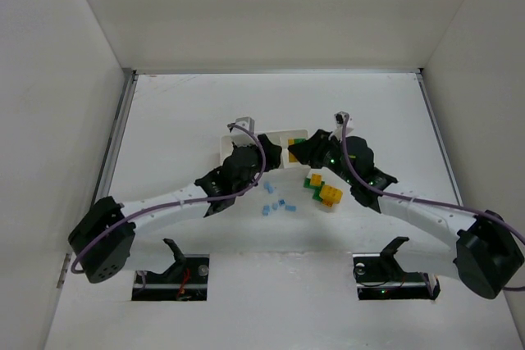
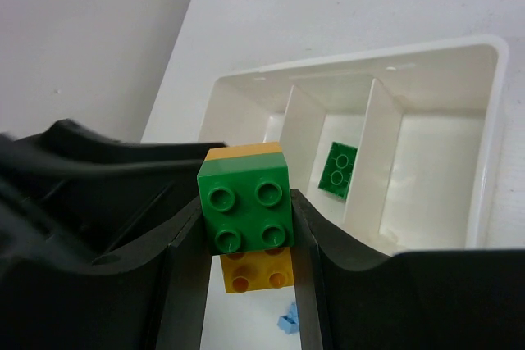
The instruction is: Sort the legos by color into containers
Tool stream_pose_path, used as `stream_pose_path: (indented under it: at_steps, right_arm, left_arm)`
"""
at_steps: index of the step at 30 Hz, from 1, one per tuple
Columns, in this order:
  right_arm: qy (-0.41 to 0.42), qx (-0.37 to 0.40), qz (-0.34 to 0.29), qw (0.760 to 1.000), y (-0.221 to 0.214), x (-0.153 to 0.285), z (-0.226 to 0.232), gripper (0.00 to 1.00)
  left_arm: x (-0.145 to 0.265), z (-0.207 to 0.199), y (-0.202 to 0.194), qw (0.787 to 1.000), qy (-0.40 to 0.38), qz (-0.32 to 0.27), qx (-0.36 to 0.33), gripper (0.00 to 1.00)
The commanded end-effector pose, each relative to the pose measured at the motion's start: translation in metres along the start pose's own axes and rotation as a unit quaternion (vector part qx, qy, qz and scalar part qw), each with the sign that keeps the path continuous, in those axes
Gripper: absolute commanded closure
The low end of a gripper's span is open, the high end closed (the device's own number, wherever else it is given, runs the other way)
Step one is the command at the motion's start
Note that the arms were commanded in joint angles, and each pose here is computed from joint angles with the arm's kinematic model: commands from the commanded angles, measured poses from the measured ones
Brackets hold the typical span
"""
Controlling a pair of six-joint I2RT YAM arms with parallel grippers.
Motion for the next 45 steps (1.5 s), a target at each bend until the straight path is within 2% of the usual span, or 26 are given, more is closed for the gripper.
stream_pose_path:
  at_steps: [1,8,12,17,27,34,39,45]
  right_arm:
    - [0.011,-0.013,-0.023,1.000,0.009,-0.006,0.007,0.82]
    - [0.001,-0.058,-0.030,0.998,0.016,-0.016,0.006,0.82]
    - [0.008,-0.075,-0.030,0.997,0.018,-0.017,0.012,0.82]
    - [0.011,-0.084,-0.024,0.996,0.012,-0.018,0.017,0.81]
    - [0.030,-0.115,-0.008,0.993,0.000,-0.016,0.024,0.80]
    - [0.041,-0.129,-0.002,0.991,-0.005,-0.010,0.030,0.80]
    - [0.053,-0.141,0.000,0.989,-0.007,-0.006,0.035,0.79]
    - [0.063,-0.144,0.000,0.988,-0.005,0.001,0.039,0.78]
  left_arm:
    - [0.025,-0.015,0.009,0.999,-0.043,-0.028,0.003,0.54]
    - [0.053,-0.029,-0.008,0.994,-0.100,-0.029,-0.013,0.53]
    - [0.050,-0.038,-0.012,0.993,-0.114,-0.025,-0.027,0.50]
    - [0.045,-0.048,-0.005,0.990,-0.129,-0.053,-0.028,0.44]
    - [0.035,-0.053,-0.001,0.988,-0.128,-0.084,-0.019,0.45]
    - [0.032,-0.043,0.002,0.990,-0.089,-0.110,-0.002,0.54]
    - [0.031,-0.045,-0.002,0.990,-0.088,-0.108,-0.003,0.62]
    - [0.032,-0.040,-0.001,0.991,-0.078,-0.110,-0.008,0.84]
Point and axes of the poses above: each gripper's point midway between its finger pads, its own x axis back along the fingers, its own z axis along the line the jaws close on, y = z × x, the point moved 6 cm from there along x, back along the fingers, and after that the axes turned 12 degrees about -x, right-handed, at the moved point
